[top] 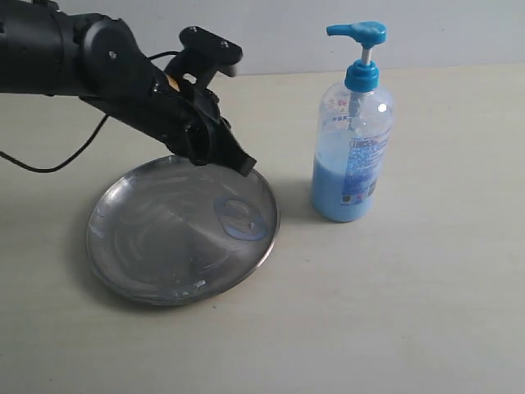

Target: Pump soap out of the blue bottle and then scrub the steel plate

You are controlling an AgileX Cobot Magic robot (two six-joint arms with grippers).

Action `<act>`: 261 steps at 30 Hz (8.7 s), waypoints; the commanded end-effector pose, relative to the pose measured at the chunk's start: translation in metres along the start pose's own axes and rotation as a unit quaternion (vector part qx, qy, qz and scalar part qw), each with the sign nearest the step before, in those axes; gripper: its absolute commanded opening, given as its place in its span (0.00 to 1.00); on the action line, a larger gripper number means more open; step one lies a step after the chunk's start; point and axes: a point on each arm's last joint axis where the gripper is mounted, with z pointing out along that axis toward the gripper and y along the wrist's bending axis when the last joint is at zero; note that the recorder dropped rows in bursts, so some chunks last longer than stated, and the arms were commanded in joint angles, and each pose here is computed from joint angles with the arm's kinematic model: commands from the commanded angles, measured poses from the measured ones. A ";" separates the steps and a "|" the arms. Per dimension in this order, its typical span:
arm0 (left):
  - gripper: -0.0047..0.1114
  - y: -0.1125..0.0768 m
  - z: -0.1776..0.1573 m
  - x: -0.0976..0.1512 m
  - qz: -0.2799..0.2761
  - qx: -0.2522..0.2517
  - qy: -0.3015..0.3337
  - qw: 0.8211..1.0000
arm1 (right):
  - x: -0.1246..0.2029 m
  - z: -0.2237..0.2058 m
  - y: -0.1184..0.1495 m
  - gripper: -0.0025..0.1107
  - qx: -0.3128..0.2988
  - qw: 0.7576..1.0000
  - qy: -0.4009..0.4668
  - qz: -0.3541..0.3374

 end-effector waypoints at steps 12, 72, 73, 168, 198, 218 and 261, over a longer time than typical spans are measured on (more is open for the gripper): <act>0.04 -0.007 -0.192 0.025 -0.034 -0.086 -0.283 0.955 | -0.004 -0.044 -0.006 0.02 0.022 0.996 -0.086 -0.019; 0.04 -0.028 -0.307 0.157 -0.047 -0.231 -0.398 0.887 | 0.019 -0.094 -0.023 0.02 0.096 0.986 -0.130 0.029; 0.04 -0.028 -0.307 0.157 -0.047 -0.231 -0.398 0.887 | 0.019 -0.094 -0.023 0.02 0.096 0.986 -0.130 0.029; 0.04 -0.029 -0.193 0.288 -0.210 -0.328 -0.296 0.872 | 0.019 -0.094 -0.023 0.02 0.095 0.986 -0.130 0.029; 0.04 -0.029 -0.193 0.288 -0.210 -0.328 -0.296 0.872 | 0.020 -0.099 -0.022 0.02 0.099 0.983 -0.143 0.056; 0.04 -0.029 -0.193 0.288 -0.210 -0.328 -0.296 0.872 | 0.037 -0.095 -0.009 0.02 0.082 0.974 -0.206 0.041; 0.04 -0.029 -0.193 0.288 -0.210 -0.328 -0.296 0.872 | 0.146 -0.027 -0.010 0.02 0.060 0.994 -0.073 0.061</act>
